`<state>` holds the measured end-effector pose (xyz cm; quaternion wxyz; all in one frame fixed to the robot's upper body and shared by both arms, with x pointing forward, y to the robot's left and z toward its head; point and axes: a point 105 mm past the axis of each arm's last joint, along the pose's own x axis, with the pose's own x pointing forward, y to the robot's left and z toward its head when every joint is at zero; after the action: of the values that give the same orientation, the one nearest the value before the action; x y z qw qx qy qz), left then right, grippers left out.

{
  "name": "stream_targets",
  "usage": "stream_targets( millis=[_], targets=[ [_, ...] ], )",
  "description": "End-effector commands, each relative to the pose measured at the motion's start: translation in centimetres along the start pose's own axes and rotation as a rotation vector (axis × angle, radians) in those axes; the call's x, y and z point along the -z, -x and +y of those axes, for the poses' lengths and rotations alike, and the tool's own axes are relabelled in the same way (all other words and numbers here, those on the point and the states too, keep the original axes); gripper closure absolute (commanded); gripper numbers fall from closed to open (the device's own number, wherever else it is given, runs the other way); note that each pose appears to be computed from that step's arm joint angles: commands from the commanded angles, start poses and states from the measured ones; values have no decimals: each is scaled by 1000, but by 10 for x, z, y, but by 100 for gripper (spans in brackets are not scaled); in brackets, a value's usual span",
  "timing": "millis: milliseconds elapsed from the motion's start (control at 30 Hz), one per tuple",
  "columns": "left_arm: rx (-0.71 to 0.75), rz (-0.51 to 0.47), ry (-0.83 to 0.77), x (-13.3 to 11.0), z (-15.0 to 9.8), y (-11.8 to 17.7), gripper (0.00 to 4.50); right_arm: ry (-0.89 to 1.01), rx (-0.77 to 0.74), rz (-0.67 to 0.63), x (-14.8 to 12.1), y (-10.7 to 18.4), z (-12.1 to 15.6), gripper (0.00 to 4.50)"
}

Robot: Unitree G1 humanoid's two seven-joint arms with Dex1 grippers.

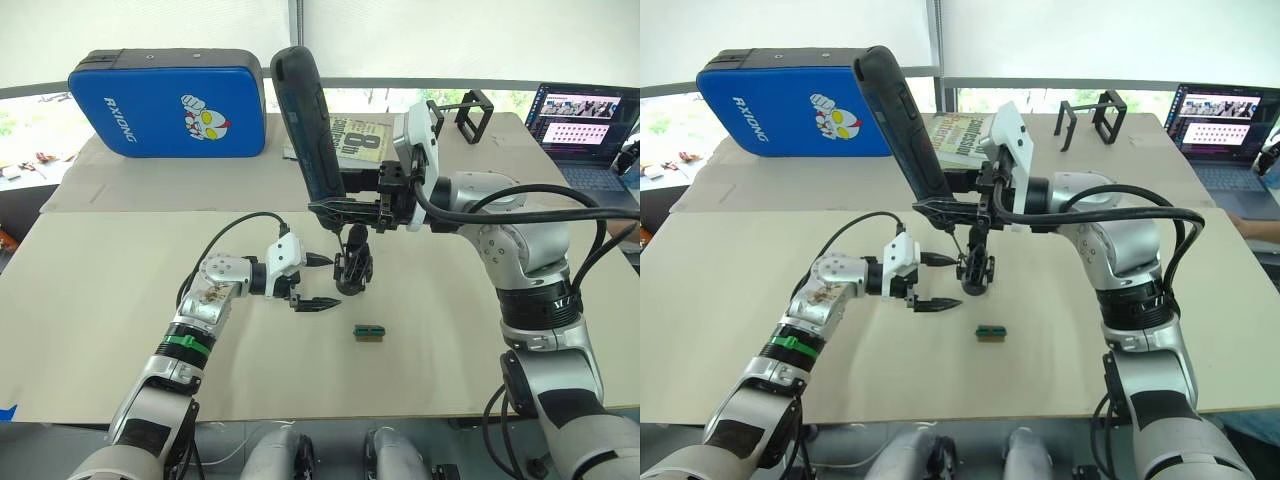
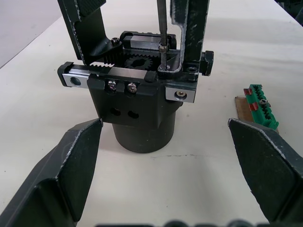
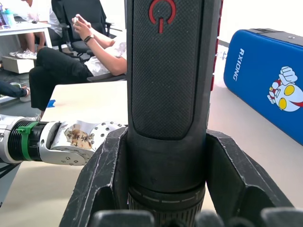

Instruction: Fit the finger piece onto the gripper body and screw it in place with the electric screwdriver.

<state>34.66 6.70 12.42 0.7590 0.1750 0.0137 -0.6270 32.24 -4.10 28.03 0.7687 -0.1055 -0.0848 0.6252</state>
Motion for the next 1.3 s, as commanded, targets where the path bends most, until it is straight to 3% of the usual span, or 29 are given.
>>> stream_targets(
  millis=[33,900,1300],
  targets=[
    [-2,-30,-55,-15,4,-1,0,87,4,-64,-22,6,2,264],
    [-11,-33,-54,-14,6,-1,0,101,-8,-50,-35,1,2,264],
    [-10,-34,-58,-14,6,-2,0,81,-11,-41,-23,3,6,264]
  ],
)
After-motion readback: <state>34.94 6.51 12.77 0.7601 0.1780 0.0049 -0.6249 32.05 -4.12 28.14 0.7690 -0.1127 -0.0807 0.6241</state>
